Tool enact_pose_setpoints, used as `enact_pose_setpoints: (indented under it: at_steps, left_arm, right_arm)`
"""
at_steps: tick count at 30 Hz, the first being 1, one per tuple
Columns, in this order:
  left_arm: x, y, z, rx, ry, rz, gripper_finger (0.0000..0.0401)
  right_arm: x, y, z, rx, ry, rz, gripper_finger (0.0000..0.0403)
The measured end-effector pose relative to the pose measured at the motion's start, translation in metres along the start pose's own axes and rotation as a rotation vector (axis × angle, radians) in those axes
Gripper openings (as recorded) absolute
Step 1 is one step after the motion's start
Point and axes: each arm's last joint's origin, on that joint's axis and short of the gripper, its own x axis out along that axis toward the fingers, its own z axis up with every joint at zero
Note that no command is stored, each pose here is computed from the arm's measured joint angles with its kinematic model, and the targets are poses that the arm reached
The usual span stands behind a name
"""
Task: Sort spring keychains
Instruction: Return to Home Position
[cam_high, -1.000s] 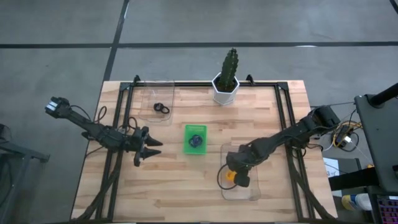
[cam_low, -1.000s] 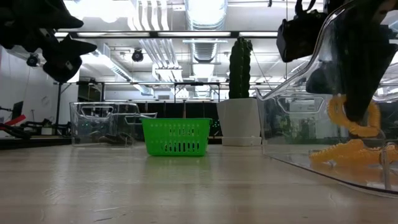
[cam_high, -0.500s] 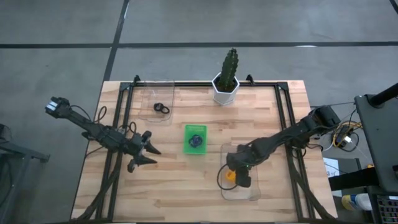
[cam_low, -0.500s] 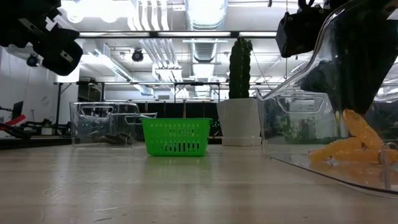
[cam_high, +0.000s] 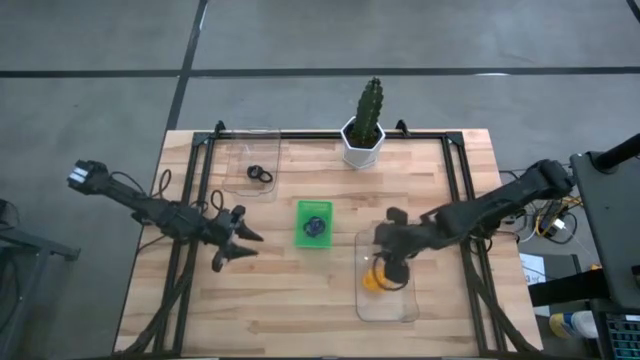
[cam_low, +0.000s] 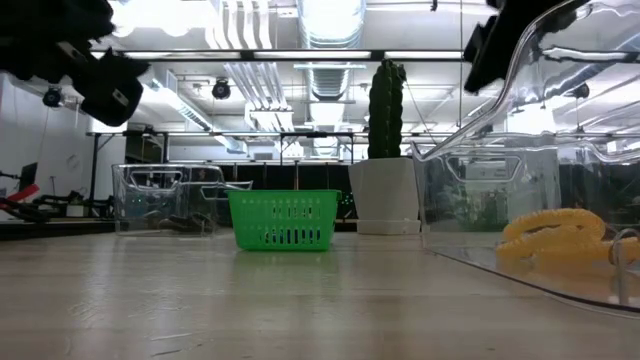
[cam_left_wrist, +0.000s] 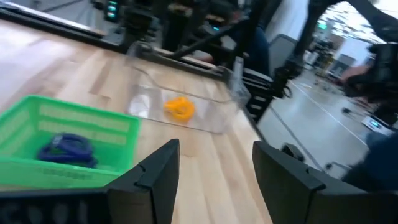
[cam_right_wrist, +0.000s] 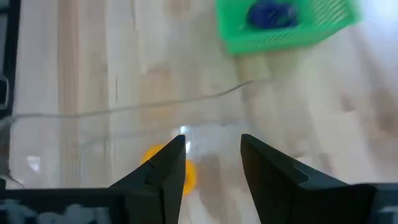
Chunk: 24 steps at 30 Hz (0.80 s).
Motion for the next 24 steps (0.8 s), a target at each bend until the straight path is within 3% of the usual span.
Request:
enact_pose_setpoints:
  at_steps: [4, 11, 24]
  left_arm:
    - [0.001, 0.01, 0.004, -0.026, -0.023, 0.058, 0.0195]
    - [-0.001, 0.024, 0.012, -0.033, -0.024, 0.009, 0.0195]
    - [-0.011, 0.026, 0.023, -0.045, -0.137, 0.01, 0.0195]
  right_arm:
    - [-0.026, -0.009, -0.002, 0.019, -0.095, 0.001, 0.0141]
    - [-0.056, -0.025, -0.02, 0.019, -0.21, 0.06, 0.0132]
    - [-0.07, -0.059, -0.076, 0.07, -0.508, 0.223, 0.014]
